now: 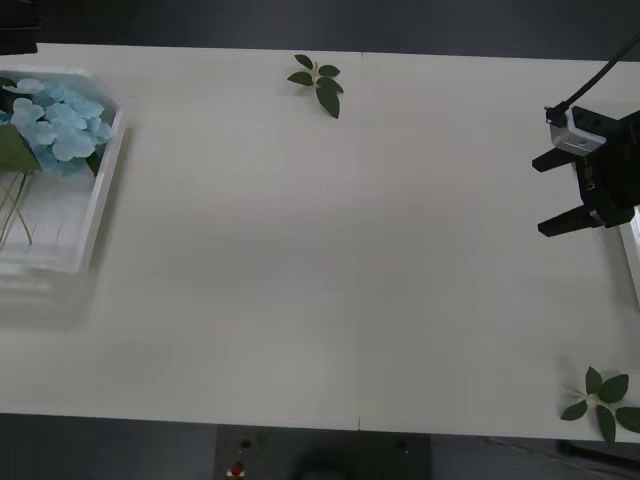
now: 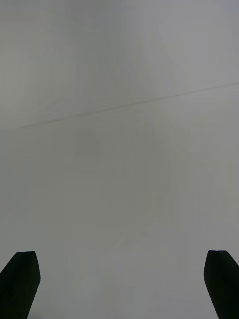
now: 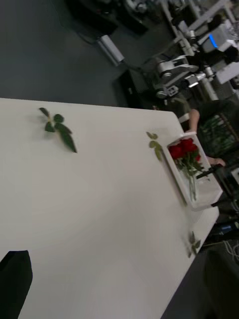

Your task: Put the red flowers into the right box and the blue flowers into the left box

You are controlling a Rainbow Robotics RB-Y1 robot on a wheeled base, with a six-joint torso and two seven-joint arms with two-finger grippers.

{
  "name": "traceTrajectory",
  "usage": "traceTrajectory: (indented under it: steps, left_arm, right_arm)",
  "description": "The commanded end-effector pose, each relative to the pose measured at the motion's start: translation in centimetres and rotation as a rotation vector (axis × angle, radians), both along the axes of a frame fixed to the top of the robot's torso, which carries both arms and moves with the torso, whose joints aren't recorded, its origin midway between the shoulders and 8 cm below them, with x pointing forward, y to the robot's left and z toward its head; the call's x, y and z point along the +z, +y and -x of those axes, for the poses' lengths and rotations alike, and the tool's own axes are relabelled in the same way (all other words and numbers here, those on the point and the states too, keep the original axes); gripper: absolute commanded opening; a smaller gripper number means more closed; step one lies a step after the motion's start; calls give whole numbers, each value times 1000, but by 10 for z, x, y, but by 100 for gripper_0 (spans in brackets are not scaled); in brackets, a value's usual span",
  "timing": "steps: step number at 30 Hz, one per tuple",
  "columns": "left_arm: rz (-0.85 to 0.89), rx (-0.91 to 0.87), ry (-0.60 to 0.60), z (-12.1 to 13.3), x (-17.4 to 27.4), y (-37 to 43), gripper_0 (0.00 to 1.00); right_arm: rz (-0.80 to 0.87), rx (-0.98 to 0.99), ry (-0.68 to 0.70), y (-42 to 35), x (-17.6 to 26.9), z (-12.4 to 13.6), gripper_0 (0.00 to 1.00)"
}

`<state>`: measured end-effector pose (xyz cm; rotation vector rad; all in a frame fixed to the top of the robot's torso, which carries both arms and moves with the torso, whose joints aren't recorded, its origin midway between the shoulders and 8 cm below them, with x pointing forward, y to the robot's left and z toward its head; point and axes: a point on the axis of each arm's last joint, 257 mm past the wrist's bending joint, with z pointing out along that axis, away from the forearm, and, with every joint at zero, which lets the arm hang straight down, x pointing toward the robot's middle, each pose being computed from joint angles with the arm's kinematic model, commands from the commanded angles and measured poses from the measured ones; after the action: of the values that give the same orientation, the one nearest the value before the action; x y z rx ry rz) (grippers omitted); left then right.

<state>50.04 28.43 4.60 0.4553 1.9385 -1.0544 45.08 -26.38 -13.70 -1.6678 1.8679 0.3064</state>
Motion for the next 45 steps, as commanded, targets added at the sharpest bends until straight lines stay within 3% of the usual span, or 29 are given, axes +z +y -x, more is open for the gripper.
traceTrajectory:
  steps: [1,11,17,27,33,39,45]
  left_arm:
    - [27,-126,-121,8,19,-41,100]
    - [192,-218,-183,5,22,-143,100]
    - [145,-221,-198,-2,-5,-189,100]
    - [-243,-233,-258,-3,-87,-222,100]
    - [-475,-317,-314,20,-114,-225,100]
    - [-666,-461,-454,40,-132,-226,100]
    - [-782,-601,-749,37,-133,-237,100]
  right_arm:
    - [15,12,-40,-3,13,-3,96]
    - [15,12,-40,-3,13,-3,96]
    - [15,12,-40,-3,13,-3,96]
    - [15,12,-40,-3,13,-3,96]
    - [15,12,-40,-3,13,-3,96]
    - [15,12,-40,-3,13,-3,96]
    - [15,12,-40,-3,13,-3,96]
